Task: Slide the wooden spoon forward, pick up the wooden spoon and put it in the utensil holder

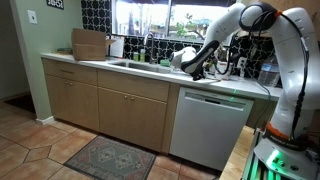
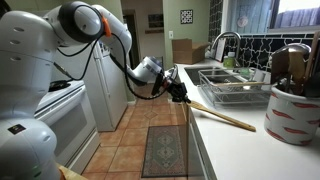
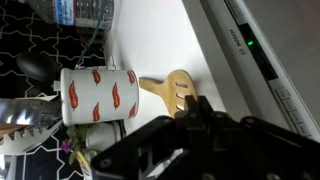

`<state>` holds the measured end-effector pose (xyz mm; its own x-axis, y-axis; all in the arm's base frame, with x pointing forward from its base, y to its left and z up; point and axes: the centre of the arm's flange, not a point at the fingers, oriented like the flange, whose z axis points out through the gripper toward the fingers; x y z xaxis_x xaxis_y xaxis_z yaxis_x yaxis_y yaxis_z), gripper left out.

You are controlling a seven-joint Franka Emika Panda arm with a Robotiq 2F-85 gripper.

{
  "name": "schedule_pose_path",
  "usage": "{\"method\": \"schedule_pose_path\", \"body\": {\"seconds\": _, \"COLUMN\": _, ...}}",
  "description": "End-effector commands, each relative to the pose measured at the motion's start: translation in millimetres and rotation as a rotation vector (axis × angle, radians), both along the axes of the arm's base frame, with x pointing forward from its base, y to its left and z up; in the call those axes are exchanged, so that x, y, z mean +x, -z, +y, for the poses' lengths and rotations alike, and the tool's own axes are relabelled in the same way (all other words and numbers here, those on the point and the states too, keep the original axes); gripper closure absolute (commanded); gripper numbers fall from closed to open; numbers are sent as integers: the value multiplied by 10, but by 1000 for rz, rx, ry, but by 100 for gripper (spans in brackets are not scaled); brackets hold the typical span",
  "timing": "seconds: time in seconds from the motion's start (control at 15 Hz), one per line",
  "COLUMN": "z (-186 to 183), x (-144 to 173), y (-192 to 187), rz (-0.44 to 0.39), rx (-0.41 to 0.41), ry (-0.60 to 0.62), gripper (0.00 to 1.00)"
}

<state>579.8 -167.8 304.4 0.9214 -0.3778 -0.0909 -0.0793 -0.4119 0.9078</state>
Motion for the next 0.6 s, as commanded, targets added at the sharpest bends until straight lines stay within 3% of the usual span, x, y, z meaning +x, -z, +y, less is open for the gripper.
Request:
{"method": "schedule_pose_path", "body": {"seconds": 0.0, "z": 119, "x": -205, "y": -398, "rz": 10, "rx": -58, "ry": 30, "gripper": 99}}
{"method": "schedule_pose_path", "body": {"seconds": 0.27, "z": 125, "x": -368, "y": -900, "rz": -3, "rx": -105, "ry": 98, "gripper": 99}}
{"method": "schedule_pose_path", "body": {"seconds": 0.53, "z": 119, "x": -539, "y": -1367, "rz": 10, "rx": -82, "ry": 94, "gripper": 99}}
